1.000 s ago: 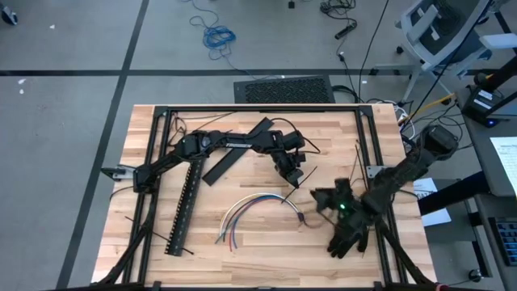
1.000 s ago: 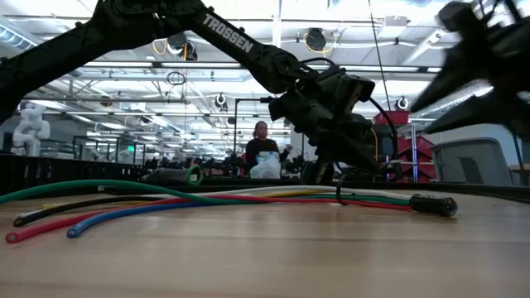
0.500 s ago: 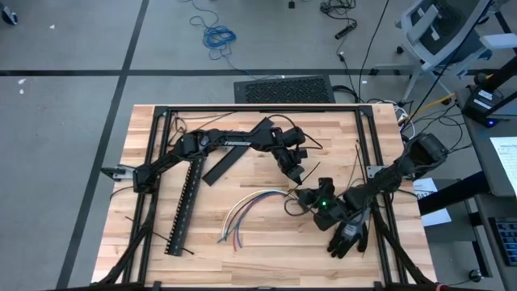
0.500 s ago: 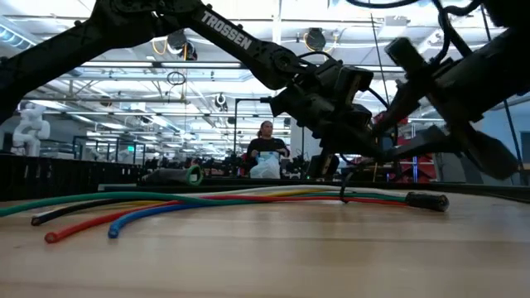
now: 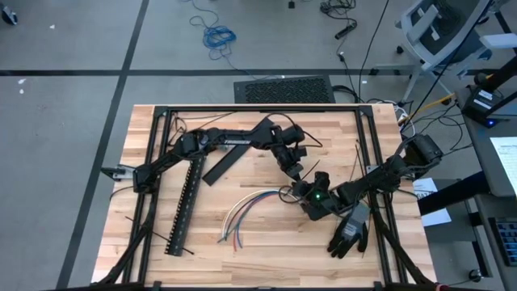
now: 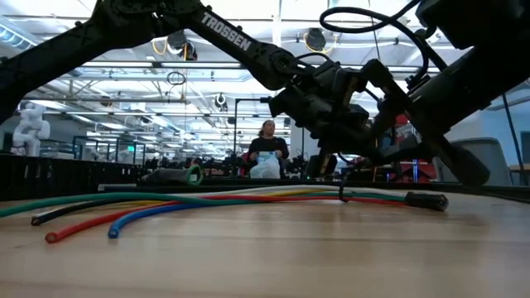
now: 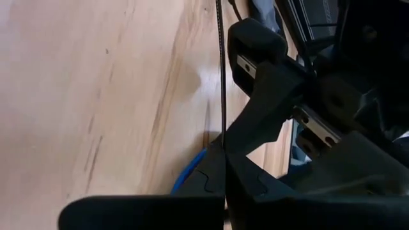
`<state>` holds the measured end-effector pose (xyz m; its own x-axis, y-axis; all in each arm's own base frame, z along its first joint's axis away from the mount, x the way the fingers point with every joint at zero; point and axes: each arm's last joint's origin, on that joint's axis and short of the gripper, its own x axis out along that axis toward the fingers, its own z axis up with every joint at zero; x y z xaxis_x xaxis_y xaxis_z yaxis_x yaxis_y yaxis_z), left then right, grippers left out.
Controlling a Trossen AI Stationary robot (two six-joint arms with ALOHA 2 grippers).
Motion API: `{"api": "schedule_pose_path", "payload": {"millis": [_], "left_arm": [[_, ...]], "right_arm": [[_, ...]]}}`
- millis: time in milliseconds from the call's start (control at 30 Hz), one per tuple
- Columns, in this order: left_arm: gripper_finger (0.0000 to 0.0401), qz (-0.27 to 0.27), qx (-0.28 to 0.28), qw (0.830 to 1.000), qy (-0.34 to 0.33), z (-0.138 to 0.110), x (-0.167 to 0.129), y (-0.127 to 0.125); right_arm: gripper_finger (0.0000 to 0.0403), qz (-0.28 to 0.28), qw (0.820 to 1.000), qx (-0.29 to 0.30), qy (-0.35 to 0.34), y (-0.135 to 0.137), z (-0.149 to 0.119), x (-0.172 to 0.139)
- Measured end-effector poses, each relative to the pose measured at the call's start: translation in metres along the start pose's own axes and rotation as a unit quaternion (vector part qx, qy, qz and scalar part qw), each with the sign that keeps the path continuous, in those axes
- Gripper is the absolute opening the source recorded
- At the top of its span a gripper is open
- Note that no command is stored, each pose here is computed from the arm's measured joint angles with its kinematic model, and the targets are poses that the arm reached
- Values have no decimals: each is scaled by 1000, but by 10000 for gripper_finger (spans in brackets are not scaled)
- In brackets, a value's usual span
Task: Ziptie cables
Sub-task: Wrap the cable wires with a black zip tie
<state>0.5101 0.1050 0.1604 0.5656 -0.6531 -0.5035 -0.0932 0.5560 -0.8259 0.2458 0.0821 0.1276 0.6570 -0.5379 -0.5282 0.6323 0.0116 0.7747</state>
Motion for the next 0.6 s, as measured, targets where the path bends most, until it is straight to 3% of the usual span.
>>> {"api": "schedule_pose_path", "payload": {"millis": [200,600], "left_arm": [[0,-2,0,1000,-5,3,-6,4],[0,25,-9,999,-21,5,-13,11]], "right_arm": [[12,-4,1000,-4,-8,-3,-1,2],[1,17,1000,18,9,-4,-13,16]]}}
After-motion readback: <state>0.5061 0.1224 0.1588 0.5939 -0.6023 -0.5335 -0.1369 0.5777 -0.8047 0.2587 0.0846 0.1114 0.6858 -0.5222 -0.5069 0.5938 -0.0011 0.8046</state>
